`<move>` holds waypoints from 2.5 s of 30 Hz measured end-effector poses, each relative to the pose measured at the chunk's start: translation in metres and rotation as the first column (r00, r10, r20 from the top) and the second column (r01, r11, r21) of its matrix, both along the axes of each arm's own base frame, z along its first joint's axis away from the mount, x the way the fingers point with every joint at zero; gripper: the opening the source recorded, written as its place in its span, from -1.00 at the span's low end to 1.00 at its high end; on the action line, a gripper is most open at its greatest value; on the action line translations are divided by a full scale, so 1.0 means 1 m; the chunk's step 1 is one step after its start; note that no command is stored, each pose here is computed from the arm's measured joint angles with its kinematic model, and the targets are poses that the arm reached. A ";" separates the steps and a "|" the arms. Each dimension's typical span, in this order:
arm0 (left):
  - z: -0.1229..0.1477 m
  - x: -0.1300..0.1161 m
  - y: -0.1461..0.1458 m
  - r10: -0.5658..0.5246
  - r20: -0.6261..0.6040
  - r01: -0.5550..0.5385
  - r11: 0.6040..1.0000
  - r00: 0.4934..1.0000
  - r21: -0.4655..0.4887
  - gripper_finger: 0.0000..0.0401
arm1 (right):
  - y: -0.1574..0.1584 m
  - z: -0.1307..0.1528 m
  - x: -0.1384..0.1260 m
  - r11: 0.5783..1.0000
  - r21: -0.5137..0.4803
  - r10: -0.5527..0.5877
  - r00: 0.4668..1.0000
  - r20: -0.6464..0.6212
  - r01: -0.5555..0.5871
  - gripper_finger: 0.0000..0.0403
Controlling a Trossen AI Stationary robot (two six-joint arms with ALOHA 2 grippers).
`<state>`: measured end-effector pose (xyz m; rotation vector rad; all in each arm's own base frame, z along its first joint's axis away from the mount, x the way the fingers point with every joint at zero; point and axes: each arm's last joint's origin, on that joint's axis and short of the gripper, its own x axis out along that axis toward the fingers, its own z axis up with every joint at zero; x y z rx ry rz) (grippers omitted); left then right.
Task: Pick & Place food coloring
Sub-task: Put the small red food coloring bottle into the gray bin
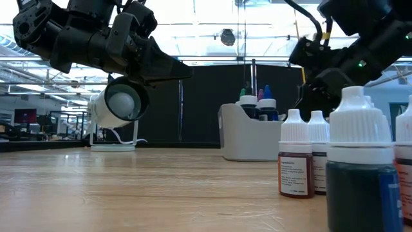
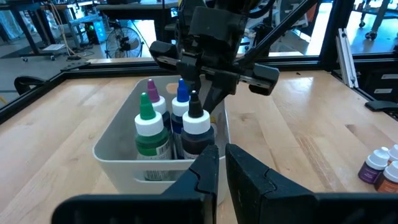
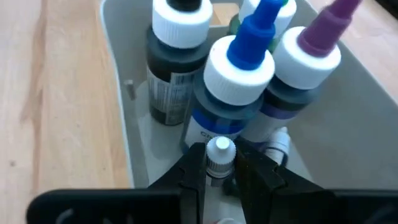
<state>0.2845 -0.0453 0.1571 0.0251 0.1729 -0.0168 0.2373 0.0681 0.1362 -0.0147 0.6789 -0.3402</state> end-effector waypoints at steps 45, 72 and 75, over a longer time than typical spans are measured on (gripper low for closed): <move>-0.001 0.000 0.000 -0.004 -0.011 0.004 1.000 1.000 0.027 -0.82 | 0.011 0.063 -0.035 0.971 -0.020 0.238 0.962 0.132 -0.237 -0.55; -0.016 -0.007 -0.033 -0.132 -0.124 0.118 0.987 0.984 -0.114 -0.83 | 0.058 0.034 -0.094 0.845 -0.101 0.534 0.842 0.079 -0.526 -0.99; -0.025 -0.005 -0.065 -0.213 -0.153 0.203 0.976 0.965 -0.080 -0.83 | 0.060 0.033 -0.094 0.799 -0.082 0.600 0.798 0.058 -0.596 -0.97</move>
